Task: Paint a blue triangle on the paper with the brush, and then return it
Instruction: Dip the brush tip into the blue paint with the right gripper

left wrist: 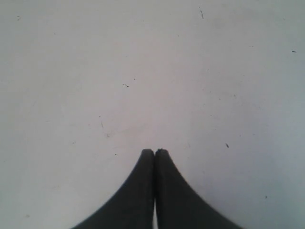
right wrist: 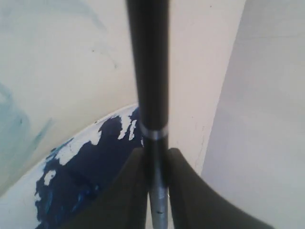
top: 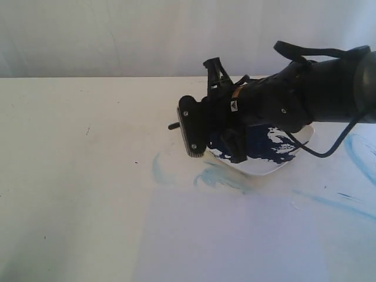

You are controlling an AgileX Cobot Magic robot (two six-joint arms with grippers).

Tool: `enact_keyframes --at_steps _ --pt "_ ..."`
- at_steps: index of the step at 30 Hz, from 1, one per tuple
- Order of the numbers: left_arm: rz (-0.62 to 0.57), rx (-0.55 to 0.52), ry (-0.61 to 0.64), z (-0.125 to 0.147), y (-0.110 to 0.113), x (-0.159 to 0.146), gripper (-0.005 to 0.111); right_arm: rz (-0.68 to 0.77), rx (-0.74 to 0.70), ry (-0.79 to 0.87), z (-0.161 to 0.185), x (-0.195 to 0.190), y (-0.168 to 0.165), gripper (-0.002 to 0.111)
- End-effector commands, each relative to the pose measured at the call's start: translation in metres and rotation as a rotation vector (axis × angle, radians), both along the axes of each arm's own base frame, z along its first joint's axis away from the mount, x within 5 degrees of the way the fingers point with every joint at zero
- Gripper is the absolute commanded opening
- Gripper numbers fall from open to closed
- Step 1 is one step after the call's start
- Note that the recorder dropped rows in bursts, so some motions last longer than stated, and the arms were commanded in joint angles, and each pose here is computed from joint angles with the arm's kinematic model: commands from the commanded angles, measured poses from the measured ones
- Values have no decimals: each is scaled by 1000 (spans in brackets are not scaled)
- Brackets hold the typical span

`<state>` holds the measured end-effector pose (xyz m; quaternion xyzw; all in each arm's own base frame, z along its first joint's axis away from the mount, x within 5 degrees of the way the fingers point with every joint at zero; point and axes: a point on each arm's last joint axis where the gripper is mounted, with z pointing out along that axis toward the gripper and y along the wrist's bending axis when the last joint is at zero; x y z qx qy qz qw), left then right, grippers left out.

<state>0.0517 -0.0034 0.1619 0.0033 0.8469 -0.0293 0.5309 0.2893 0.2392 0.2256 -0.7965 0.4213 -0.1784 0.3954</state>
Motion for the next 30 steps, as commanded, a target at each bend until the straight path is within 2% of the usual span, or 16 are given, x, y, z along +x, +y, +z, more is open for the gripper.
enact_keyframes --at_steps 1,5,12,19,30 --pt "-3 -9 6 -2 0 0 0 -131 284 27 18 6 3 0" --pt "-3 -9 6 -2 0 0 0 -186 428 30 30 9 1 0" --pt "-3 -9 6 -2 0 0 0 -403 749 153 63 14 -24 0" --pt "-3 -9 6 -2 0 0 0 -511 991 191 92 16 -48 0" --pt "-3 -9 6 -2 0 0 0 -720 1309 396 99 24 -69 0"
